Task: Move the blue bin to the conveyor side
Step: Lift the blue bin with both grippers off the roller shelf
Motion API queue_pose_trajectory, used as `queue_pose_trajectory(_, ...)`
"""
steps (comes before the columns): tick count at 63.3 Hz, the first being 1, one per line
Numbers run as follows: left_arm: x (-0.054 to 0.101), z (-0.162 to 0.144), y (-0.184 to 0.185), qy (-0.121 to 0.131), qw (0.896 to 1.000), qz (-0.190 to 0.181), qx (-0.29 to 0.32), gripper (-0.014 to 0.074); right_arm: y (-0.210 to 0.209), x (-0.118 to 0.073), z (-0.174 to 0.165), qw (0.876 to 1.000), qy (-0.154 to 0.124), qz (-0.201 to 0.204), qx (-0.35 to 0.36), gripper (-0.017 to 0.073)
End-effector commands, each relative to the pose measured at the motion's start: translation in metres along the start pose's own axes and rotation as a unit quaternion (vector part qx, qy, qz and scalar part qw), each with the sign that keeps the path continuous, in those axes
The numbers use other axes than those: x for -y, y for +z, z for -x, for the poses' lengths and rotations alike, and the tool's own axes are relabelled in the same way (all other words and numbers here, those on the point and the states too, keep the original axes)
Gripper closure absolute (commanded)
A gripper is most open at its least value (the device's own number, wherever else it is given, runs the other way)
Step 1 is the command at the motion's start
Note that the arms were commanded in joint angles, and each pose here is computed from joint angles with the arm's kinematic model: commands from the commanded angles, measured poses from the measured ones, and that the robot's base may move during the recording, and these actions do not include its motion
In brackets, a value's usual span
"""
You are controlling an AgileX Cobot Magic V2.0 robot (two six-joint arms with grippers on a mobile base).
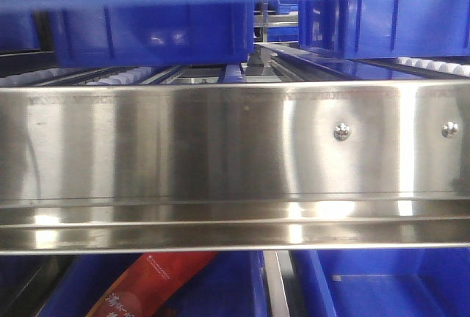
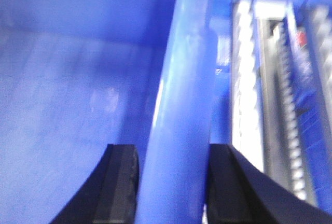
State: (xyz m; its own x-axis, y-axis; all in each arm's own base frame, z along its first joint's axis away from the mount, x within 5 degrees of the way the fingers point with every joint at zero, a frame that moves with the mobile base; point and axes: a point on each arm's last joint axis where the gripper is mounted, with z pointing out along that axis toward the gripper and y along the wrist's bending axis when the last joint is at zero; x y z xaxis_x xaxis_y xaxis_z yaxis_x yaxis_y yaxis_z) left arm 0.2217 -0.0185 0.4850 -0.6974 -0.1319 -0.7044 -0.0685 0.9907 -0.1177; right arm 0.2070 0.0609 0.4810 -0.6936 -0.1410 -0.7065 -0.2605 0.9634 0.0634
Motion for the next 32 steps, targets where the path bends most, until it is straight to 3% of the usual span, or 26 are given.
queue_pose_trajectory(1, 0.0, -0.001, -0.03, 0.001, 0.997, -0.019, 0.073, 0.0603, -0.028, -0.003, -0.003, 0.996, -0.015, 0.009, 0.083, 0.0638)
queue_pose_trajectory(20, -0.007, -0.036, -0.069, -0.003, 0.994, -0.034, 0.103, 0.0603, -0.043, -0.002, -0.029, 0.996, -0.008, 0.01, 0.09, 0.0638)
queue_pose_trajectory(32, -0.005, -0.054, -0.069, -0.011, 0.994, -0.064, 0.086, 0.0603, -0.049, -0.002, -0.032, 0.995, -0.007, 0.01, 0.102, 0.0638)
